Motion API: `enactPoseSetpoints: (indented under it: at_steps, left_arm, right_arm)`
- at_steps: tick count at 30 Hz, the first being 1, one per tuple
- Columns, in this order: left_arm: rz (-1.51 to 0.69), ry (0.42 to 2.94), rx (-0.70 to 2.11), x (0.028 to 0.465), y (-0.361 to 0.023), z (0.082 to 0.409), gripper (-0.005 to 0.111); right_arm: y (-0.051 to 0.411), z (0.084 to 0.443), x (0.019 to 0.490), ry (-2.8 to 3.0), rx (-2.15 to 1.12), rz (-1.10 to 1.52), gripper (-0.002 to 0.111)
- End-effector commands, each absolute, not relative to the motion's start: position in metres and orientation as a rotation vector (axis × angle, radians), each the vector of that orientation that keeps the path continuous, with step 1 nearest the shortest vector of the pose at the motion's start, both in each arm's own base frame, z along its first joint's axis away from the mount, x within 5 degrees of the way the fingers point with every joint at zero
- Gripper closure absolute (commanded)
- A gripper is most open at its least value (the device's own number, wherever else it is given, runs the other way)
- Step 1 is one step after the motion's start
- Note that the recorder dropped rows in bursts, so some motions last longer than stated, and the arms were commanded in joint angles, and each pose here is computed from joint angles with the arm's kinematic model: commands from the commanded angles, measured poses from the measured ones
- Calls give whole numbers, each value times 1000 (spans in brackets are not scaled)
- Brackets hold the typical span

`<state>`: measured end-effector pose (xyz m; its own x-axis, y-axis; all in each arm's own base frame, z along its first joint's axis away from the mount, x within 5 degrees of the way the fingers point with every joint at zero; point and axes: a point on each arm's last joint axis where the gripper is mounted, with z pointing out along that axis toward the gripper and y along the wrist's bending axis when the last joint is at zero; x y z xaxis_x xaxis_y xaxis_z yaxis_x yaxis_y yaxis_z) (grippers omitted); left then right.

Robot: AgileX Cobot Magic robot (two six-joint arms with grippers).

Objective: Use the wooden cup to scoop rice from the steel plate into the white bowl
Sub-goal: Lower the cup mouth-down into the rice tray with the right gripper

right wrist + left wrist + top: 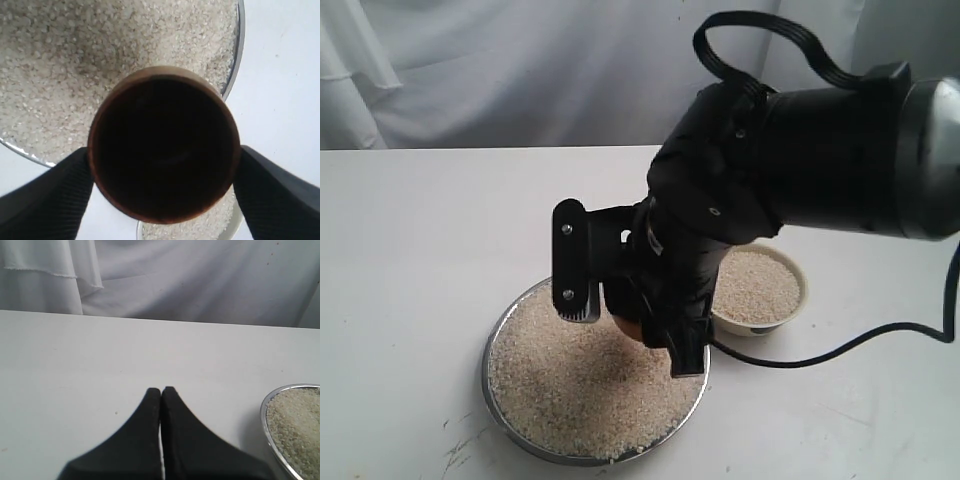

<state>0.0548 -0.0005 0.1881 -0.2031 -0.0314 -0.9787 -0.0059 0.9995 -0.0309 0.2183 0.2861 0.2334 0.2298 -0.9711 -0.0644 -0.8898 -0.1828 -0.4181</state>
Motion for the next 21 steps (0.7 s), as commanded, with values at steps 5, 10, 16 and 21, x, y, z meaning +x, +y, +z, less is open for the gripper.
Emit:
enactPoseSetpoints:
  at_steps: [5,10,16,21]
  left_arm:
    - [-27,1768,-30,55,-1,187,107]
    - [-27,1768,-30,55,-1,187,107]
    - [-27,1768,-30,55,-1,187,107]
    - [-27,1768,-30,55,-1,187,107]
  right_arm:
    - [293,214,235,1869,-2196,-293,108]
    - [306,196,241,1870,-2263,-269,108]
    - [318,175,246,1891,-2333,-219,108]
    - [324,170,248,1872,-2316,-185,108]
